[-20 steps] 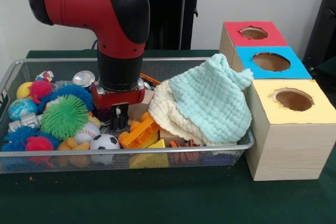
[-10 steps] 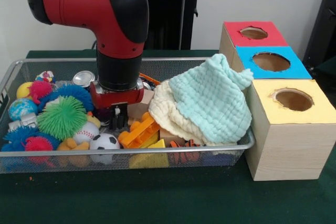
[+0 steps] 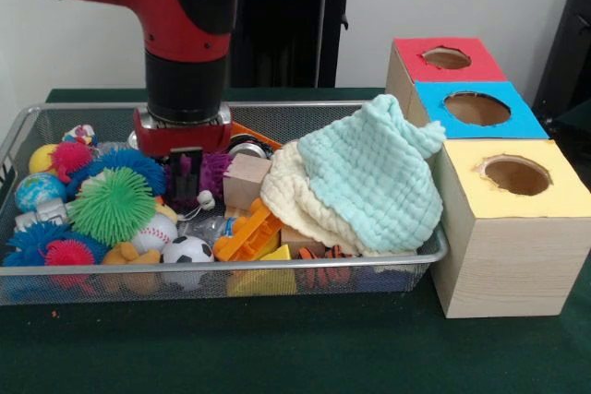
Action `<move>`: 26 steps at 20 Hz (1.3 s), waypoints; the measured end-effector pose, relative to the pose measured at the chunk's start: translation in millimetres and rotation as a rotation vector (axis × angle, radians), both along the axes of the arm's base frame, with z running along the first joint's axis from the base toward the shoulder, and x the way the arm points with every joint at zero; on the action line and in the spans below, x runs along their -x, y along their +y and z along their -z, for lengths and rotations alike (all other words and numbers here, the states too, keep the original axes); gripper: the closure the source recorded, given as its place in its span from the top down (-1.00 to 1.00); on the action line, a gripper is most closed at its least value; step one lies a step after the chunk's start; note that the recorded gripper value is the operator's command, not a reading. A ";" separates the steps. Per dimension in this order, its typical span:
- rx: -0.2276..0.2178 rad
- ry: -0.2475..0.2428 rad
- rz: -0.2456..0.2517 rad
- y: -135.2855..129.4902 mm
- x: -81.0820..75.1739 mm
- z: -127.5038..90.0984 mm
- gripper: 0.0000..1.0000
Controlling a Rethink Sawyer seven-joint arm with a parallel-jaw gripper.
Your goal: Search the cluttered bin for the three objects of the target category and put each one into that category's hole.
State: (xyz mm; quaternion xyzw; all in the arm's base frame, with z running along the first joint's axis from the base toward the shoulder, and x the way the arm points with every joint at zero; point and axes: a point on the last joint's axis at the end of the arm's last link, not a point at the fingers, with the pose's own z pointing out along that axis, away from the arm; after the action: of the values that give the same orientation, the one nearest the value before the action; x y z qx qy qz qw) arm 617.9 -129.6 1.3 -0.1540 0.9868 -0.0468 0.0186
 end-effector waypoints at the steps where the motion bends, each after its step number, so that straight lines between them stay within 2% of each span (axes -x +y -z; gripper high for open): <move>1: -0.001 0.001 0.007 -1.9 -0.6 -4.7 -1.00; 5: -0.007 0.008 0.053 -14.7 -5.3 -35.0 -1.00; 8: -0.011 -0.006 0.079 -24.7 -10.1 -53.9 -1.00; 13: -0.015 -0.025 0.091 -28.0 -15.0 -64.2 -1.00; 19: -0.041 -0.048 0.109 -19.5 -20.3 -82.3 -1.00; 26: -0.054 -0.051 0.118 -11.0 -16.7 -94.4 -1.00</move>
State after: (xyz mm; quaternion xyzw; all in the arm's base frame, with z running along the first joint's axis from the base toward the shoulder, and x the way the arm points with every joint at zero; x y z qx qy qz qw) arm 634.6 -140.6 95.7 -0.0938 0.9943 -0.0252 0.0450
